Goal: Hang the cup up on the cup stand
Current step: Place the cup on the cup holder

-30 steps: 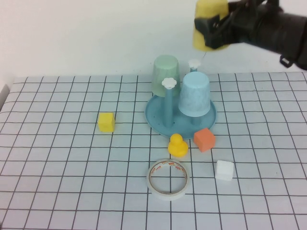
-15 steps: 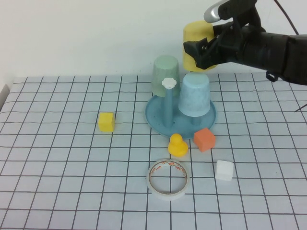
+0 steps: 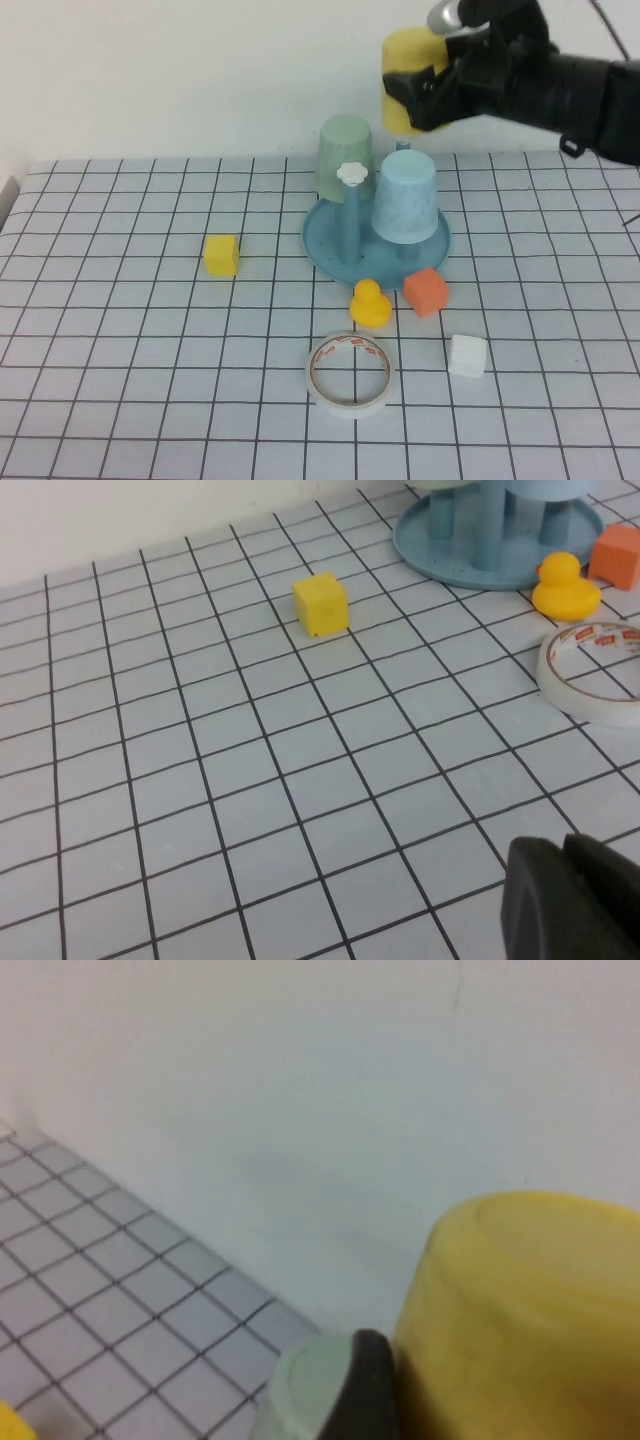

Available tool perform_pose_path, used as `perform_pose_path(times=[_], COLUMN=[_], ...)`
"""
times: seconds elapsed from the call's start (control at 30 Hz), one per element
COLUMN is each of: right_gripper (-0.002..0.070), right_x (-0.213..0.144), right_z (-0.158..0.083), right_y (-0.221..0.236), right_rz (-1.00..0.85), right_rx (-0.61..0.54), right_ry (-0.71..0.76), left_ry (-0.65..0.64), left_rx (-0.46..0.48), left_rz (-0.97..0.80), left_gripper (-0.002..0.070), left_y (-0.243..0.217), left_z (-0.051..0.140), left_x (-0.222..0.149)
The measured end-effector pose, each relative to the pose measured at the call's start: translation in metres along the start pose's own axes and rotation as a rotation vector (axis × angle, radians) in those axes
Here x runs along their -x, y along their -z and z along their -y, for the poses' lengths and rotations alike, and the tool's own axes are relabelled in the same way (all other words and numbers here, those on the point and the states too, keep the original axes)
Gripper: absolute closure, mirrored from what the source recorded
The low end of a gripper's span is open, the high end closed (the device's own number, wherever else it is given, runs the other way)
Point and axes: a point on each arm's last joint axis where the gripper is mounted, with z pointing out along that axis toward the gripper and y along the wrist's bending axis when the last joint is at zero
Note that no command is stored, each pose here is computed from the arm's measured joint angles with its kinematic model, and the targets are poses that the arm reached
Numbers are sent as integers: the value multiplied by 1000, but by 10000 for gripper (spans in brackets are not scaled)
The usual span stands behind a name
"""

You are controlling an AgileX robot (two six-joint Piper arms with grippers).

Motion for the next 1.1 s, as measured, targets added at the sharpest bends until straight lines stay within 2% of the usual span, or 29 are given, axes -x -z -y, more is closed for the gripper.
perform_pose_path(times=[0.3,0.57,0.73,0.87,1.0,1.1], right_gripper=[85,85,85,85,85,85], right_x=[41,48,47,45,46,45], right_z=[4,7,14,17,11,14], right_y=[21,29,30,31,31,33], right_rz=[104,111,88,70,11,-26], right_rx=[-29,-76,-143,-178,-102,-142], right_ry=[31,18,6,-67,-150,-252], left_ry=[-1,-4,-5,-9,-9,-9], left_rx=[4,6,6,7,7,7], left_rz=[11,14,14,14,14,15], left_gripper=[675,675,675,675,675,675], left_y=[0,-2,-2,-2,-2,-2], left_z=[0,-1,-1,-1,-1,-1], left_x=[1,0,0,0,0,-1])
